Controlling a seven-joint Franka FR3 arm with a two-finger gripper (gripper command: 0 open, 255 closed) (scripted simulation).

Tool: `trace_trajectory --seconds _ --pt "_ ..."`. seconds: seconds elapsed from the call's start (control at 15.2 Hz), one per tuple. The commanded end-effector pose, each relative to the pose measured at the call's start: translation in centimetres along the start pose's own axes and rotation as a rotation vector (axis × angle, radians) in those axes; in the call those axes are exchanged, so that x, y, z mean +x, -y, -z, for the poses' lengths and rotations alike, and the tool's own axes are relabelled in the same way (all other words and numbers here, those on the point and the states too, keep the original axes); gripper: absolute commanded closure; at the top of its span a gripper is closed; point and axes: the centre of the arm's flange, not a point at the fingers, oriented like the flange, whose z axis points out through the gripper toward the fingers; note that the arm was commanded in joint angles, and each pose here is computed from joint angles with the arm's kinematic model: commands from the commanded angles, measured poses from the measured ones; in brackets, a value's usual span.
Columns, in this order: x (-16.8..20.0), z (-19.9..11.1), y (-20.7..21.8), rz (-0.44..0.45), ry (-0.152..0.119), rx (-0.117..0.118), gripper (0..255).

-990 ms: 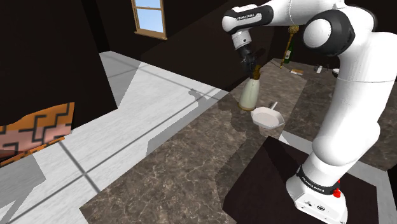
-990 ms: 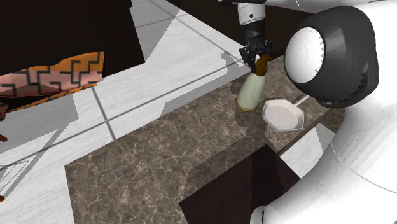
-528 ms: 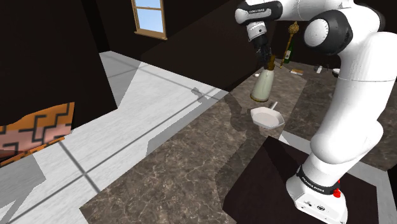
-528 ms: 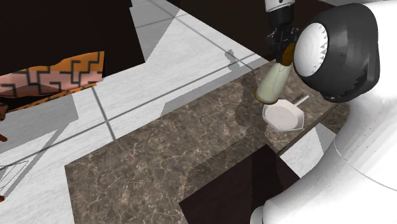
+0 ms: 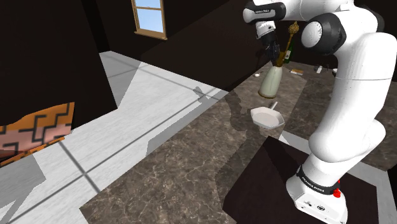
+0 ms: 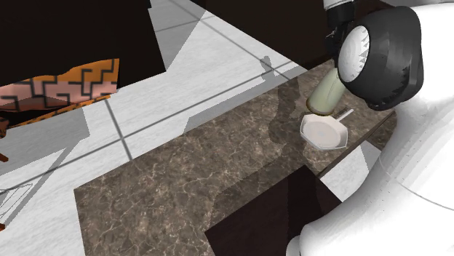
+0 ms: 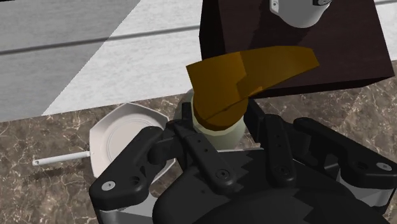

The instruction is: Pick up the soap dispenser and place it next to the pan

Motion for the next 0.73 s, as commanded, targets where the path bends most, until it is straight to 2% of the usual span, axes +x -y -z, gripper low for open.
trace_trajectory --seconds 0.0,0.66 --pt "0.5 -0.8 -0.1 0.0 0.0 0.0 255" --pt "3.5 -5.1 -0.2 0.0 0.0 0.0 255"
